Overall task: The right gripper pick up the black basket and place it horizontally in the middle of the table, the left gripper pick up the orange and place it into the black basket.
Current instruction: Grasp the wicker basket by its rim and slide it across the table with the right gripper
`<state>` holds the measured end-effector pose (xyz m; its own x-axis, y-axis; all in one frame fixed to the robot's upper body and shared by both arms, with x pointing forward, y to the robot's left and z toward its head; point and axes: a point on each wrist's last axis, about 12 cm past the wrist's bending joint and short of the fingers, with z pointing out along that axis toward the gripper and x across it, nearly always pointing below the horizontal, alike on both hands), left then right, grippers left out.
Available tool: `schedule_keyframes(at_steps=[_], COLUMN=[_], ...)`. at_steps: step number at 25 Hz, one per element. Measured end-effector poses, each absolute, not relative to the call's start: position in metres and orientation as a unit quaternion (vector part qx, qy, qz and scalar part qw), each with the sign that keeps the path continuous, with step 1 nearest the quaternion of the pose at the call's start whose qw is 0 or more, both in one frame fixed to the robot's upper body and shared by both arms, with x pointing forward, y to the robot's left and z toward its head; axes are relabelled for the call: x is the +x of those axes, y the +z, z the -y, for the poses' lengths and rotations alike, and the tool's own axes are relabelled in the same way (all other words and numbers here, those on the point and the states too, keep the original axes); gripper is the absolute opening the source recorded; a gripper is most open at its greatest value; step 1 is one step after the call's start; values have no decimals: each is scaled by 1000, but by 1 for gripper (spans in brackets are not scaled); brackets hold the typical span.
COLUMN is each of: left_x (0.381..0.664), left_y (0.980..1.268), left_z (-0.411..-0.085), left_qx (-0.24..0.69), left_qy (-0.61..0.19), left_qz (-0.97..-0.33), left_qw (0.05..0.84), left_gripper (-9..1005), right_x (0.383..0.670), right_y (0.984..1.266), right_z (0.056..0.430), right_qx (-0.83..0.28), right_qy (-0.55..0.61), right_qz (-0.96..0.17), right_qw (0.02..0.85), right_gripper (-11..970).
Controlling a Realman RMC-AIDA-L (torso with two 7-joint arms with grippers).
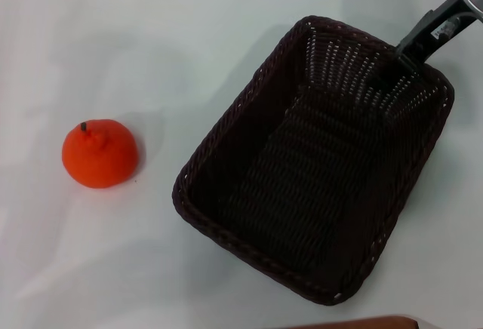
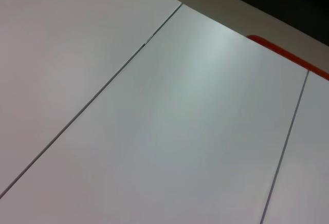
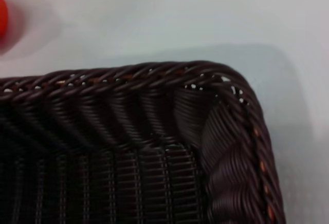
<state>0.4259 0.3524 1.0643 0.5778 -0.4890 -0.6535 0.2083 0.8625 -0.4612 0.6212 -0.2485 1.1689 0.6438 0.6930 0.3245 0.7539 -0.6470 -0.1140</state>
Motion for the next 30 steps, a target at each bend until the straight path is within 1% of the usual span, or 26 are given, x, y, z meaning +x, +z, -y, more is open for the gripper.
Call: schedule_keyframes(at_steps=[11, 15, 21, 25, 30], left_x=[427, 425, 424, 425, 428], left_y=[1061, 1061, 1061, 1061, 1062], left_z=[-349, -351, -351, -351, -349], left_qx=[-175, -175, -176, -173, -167], left_qy=[-206, -204, -202, -205, -210], left_qz=[-421, -422, -422, -424, -424], left_qw=[866, 866, 866, 865, 865], left_gripper=[809, 809, 809, 809, 808], right_x=[617, 613, 605, 597, 587], right_y=[1167, 1171, 1178, 1173, 1162], right_z=[257, 266, 300, 328, 350], right_qx=[-895, -892, -880, -864, -849], right_qy=[-126, -147, -197, -232, -263], right_qz=[409, 392, 317, 252, 181], right_qw=[126, 172, 294, 368, 421], right_gripper=[323, 218, 204, 206, 210])
